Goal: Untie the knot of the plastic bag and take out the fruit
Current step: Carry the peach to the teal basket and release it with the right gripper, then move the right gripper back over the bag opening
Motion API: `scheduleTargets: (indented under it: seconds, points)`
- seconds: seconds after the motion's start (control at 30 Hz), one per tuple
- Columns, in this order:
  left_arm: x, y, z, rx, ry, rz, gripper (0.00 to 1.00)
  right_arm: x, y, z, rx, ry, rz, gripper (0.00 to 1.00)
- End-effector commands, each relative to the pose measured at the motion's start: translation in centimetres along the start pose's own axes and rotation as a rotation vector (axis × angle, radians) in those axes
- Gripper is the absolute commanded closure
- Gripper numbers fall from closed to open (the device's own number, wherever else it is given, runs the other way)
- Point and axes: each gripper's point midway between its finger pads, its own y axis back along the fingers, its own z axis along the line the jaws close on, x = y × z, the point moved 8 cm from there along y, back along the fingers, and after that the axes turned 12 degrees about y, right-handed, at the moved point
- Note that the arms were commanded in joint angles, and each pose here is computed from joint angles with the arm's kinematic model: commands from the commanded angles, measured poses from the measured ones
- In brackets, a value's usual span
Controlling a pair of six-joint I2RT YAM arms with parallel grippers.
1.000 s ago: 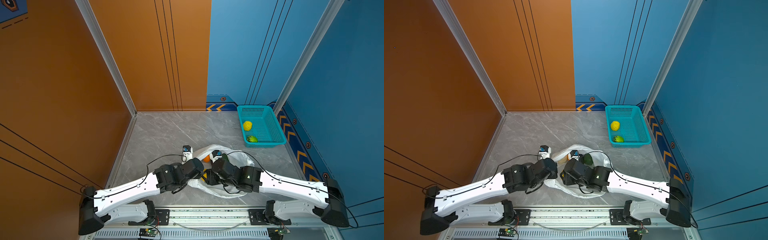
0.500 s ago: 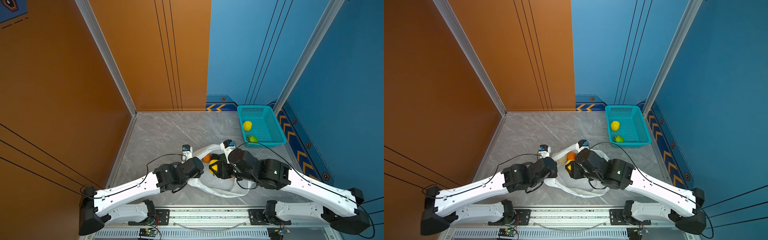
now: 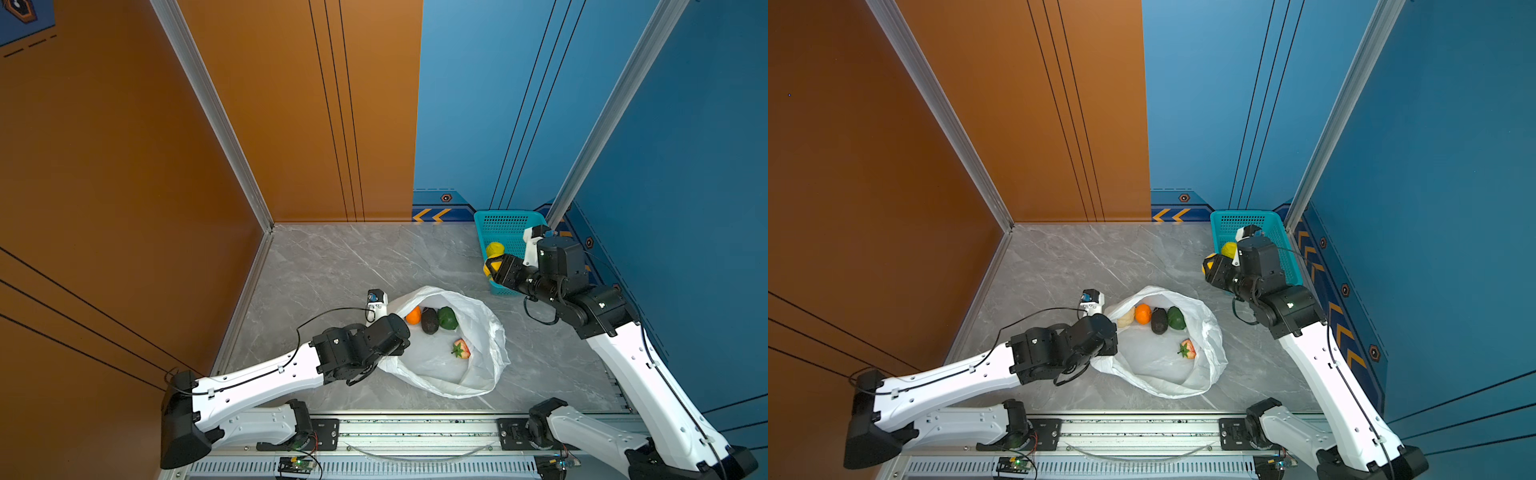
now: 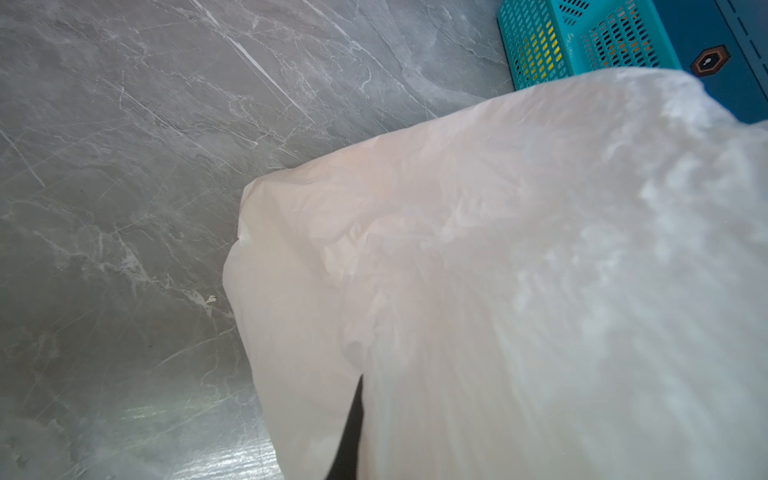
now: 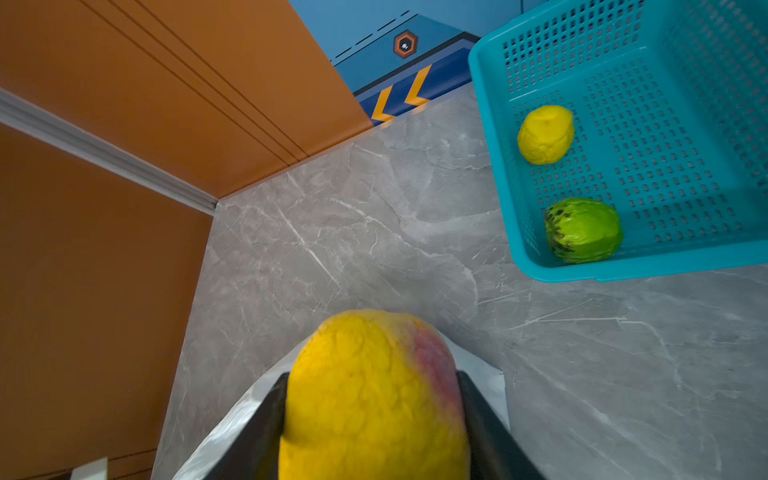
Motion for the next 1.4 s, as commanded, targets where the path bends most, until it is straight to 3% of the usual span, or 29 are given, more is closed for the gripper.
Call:
scheduleTargets:
  seconds: [0.0,0.43,0.67,0.93,1.2,1.37]
  points:
    - [0.0,0.2,-0.3,0.017,-0.012,0.006,1.00,-0.7,-2.9,-2.8,0.030,0.009,0.010,0.50]
    - [0.3,0.5,-0.2,0.025,-0.008,0.006,1.00,-2.5,-15.7,-13.4,0.271,-0.090,0.096,0.50]
    - [0.3,0.8,-0.1,0.031,-0.002,-0.005,1.00,-1.4,-20.1,-16.2,0.302,-0.117,0.184,0.38]
    - [0.4,0.9,-0.2,0.036,-0.006,-0.006,1.00,-1.6,-19.5,-15.9,0.301,-0.126,0.185,0.00]
    - [0.3,1.0,-0.2,0.040,-0.010,-0.011,1.00,-1.9,-16.9,-13.0,0.143,-0.138,0.198,0.00]
    - [0.3,1.0,-0.3,0.039,-0.013,-0.011,1.00,-2.8,-12.6,-9.0,0.046,-0.084,0.175,0.00]
